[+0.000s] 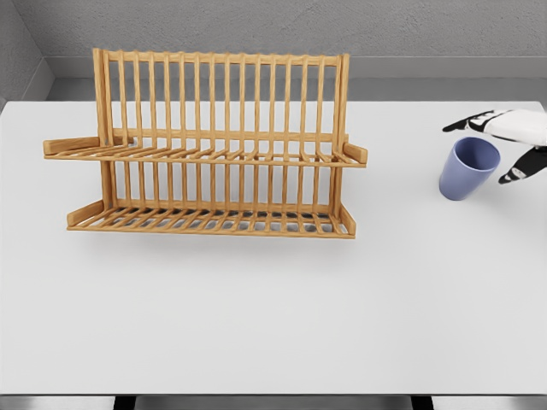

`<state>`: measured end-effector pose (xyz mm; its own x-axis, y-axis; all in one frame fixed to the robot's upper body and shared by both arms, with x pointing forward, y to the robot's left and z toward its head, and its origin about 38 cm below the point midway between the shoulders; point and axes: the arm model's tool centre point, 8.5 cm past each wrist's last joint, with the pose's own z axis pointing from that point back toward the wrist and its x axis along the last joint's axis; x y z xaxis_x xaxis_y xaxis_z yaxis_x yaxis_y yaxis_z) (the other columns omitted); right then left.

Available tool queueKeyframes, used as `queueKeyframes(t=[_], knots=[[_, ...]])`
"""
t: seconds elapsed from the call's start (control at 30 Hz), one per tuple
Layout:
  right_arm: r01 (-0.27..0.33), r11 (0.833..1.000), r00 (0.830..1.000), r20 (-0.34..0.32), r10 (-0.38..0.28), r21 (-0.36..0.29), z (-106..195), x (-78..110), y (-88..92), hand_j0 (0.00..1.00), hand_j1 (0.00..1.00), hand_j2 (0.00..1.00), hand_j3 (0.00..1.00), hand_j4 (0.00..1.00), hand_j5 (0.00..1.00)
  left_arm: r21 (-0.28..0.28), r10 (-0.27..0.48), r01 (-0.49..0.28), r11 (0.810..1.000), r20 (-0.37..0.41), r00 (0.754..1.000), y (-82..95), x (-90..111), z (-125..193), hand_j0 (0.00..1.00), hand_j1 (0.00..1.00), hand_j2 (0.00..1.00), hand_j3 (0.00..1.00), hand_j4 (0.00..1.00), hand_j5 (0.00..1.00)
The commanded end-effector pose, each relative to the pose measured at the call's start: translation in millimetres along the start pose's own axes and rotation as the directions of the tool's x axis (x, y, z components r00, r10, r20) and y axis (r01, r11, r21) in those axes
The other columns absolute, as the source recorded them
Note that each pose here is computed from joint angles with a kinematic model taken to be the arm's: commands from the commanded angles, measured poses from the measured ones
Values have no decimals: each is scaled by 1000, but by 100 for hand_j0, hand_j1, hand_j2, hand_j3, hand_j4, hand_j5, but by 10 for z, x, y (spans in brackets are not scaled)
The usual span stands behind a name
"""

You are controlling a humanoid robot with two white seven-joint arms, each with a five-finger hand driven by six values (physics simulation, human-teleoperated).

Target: Right arm put cup on second shelf

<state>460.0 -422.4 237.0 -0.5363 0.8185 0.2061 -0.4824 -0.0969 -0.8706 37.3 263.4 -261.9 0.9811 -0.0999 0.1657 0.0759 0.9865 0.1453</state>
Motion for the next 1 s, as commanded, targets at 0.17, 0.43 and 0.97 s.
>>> queueKeyframes(t=[0.17,0.43,0.97], knots=[[16,1000,1000,-9,-16,12,-50,-36,49,100,100,100,100,100,100,0,0,0,1000,0,1000,1,0,0,100,100,100,100,100,100],[37,999,999,-33,-36,20,-107,-119,85,100,100,100,100,100,100,0,0,0,1000,0,1000,1,0,0,100,100,100,100,100,100],[38,998,999,-21,-37,48,-199,-84,158,87,87,87,87,87,87,0,0,0,1000,0,1000,1,0,0,100,100,100,100,100,100]])
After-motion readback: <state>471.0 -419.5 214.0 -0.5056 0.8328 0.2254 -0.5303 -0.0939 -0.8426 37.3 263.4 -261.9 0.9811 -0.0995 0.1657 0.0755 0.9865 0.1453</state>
